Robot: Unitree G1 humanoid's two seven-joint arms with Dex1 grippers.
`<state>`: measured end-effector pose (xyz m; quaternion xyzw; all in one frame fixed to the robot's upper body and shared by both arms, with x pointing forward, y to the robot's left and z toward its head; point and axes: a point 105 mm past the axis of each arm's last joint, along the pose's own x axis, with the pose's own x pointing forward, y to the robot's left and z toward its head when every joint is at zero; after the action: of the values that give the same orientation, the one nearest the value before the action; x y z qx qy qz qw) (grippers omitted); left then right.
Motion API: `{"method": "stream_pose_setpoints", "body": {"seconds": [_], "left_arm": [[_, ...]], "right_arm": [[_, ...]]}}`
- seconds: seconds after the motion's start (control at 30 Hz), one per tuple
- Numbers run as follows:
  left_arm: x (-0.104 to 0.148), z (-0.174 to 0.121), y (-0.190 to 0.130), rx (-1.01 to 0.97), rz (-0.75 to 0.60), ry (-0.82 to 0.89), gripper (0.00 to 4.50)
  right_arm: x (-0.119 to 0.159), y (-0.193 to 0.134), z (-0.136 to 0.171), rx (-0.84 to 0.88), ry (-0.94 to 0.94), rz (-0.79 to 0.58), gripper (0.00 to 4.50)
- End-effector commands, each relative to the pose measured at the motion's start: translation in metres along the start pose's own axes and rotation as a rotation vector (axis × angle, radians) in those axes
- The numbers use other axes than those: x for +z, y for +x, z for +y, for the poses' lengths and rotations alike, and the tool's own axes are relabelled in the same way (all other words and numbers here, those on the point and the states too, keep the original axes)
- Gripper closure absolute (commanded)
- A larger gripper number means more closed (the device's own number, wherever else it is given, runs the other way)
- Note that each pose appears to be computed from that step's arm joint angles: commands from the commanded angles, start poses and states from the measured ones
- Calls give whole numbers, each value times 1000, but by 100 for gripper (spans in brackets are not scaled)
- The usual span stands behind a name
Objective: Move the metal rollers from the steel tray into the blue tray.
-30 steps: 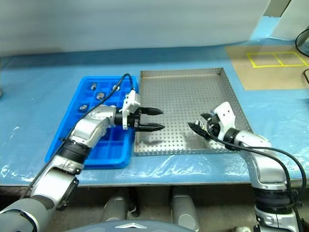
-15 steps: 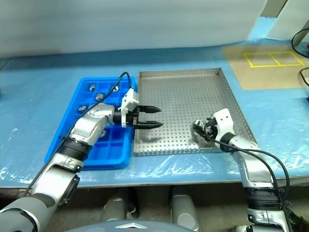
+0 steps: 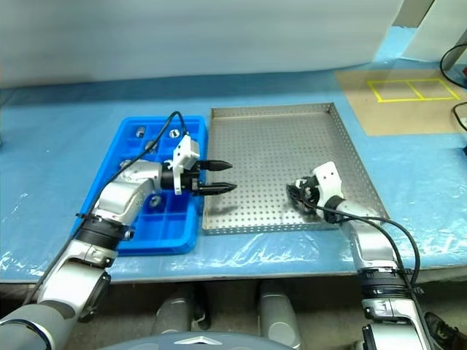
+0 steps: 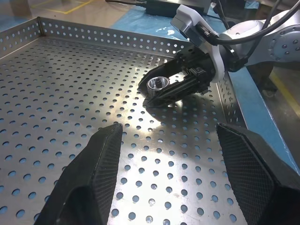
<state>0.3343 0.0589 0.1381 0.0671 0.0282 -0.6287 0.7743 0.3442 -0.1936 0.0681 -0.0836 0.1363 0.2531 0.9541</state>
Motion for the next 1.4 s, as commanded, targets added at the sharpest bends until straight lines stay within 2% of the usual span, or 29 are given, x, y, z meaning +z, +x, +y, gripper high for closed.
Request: {"method": "stream_pose_setpoints", "body": {"seconds": [0.03, 0.1, 0.17, 0.37, 0.53, 0.7, 1.03, 1.2, 1.4], "left_arm": [[10, 1, -8, 18, -12, 41, 110], [8, -4, -11, 10, -1, 44, 110], [8, -7, -15, 11, 4, 44, 110], [14, 6, -40, 132, 17, 56, 110], [27, 18, -75, 268, 23, 83, 110], [29, 24, -102, 410, 28, 83, 110], [20, -17, -123, 520, 44, 33, 110], [12, -47, -125, 515, 49, -24, 110], [6, -61, -128, 558, 74, -61, 110]], "right_arm": [[-5, 6, 9, 42, 6, 17, 246], [-4, 8, 13, 59, -18, 24, 281], [0, 11, 13, 45, -31, 19, 281], [52, 24, 37, 147, -68, -111, 281], [94, 28, 77, 384, -72, -208, 281], [86, 40, 109, 565, -82, -153, 281], [103, 44, 154, 853, -152, -160, 281], [93, 40, 167, 959, -170, -111, 281], [79, 31, 187, 1062, -145, -66, 281]]}}
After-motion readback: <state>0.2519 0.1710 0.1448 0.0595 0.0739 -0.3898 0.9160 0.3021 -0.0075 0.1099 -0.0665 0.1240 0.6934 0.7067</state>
